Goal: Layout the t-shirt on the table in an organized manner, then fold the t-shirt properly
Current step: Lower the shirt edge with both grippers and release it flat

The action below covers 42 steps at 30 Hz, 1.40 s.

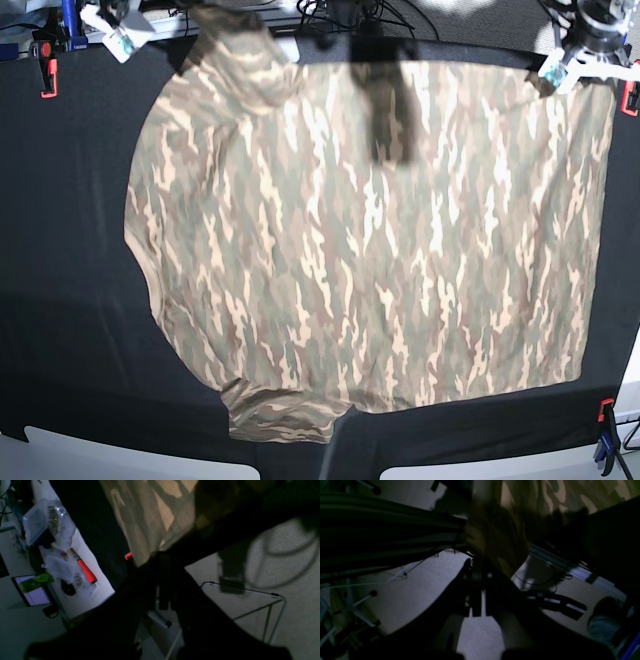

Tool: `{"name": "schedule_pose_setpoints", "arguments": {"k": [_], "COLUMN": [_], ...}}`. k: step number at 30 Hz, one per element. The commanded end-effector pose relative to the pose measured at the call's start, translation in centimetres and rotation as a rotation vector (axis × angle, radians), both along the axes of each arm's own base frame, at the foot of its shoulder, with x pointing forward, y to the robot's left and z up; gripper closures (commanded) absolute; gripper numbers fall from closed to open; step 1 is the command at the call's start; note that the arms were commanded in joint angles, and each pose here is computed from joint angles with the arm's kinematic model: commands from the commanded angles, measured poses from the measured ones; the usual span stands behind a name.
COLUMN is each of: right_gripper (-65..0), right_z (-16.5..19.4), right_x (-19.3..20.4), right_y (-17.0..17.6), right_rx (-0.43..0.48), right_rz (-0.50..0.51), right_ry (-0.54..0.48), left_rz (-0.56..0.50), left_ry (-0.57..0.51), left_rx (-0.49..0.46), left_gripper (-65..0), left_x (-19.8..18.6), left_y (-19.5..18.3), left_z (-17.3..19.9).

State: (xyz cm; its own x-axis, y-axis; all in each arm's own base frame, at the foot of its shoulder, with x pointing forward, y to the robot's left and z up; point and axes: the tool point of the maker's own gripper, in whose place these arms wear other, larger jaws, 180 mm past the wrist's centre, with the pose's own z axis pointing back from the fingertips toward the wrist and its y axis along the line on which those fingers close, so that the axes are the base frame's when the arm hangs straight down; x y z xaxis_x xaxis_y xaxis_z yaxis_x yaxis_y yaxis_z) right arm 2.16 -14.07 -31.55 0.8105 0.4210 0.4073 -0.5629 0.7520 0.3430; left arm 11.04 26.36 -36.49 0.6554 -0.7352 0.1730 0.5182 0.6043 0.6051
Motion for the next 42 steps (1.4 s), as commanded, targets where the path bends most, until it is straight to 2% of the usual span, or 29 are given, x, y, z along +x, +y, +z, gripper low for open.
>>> {"name": "schedule_pose_setpoints", "arguments": {"k": [1, 7, 11, 19, 24, 32, 39, 42], "right_gripper": [0.0, 0.0, 0.0, 0.0, 0.0, 0.0, 0.0, 0.0], "right_z": [0.6, 0.5, 0.5, 0.6, 0.6, 1.0, 0.9, 1.1], "right_x": [-0.3, -1.7, -2.8, -2.4, -2.6, -2.5, -2.7, -2.0], "right_y": [0.4, 0.4, 0.4, 0.5, 0.4, 1.1, 0.9, 1.2], "right_rx": [0.013, 0.013, 0.015, 0.022, 0.018, 0.062, 0.051, 0.07], "right_rz": [0.025, 0.025, 0.024, 0.019, 0.022, 0.012, 0.019, 0.006], "right_ry": [-0.007, 0.036, 0.072, 0.058, 0.064, 0.063, 0.076, 0.043], "left_rz": [-0.005, 0.009, -0.001, 0.003, -0.006, -0.003, -0.004, -0.013], "left_ry": [-0.014, 0.007, 0.02, 0.019, 0.03, 0.043, 0.071, 0.057], "left_rx": [0.022, 0.026, 0.063, 0.074, 0.115, 0.118, 0.119, 0.111], "left_gripper": [0.0, 0.0, 0.0, 0.0, 0.0, 0.0, 0.0, 0.0], "left_x": [0.0, -1.1, -2.0, -2.1, -2.6, -3.0, -4.0, -3.7], "left_y": [0.3, 0.5, 0.9, 1.1, 1.6, 1.7, 1.7, 1.5], "left_z": [0.7, 0.5, 0.6, 0.7, 0.9, 0.8, 0.6, 0.6]}}
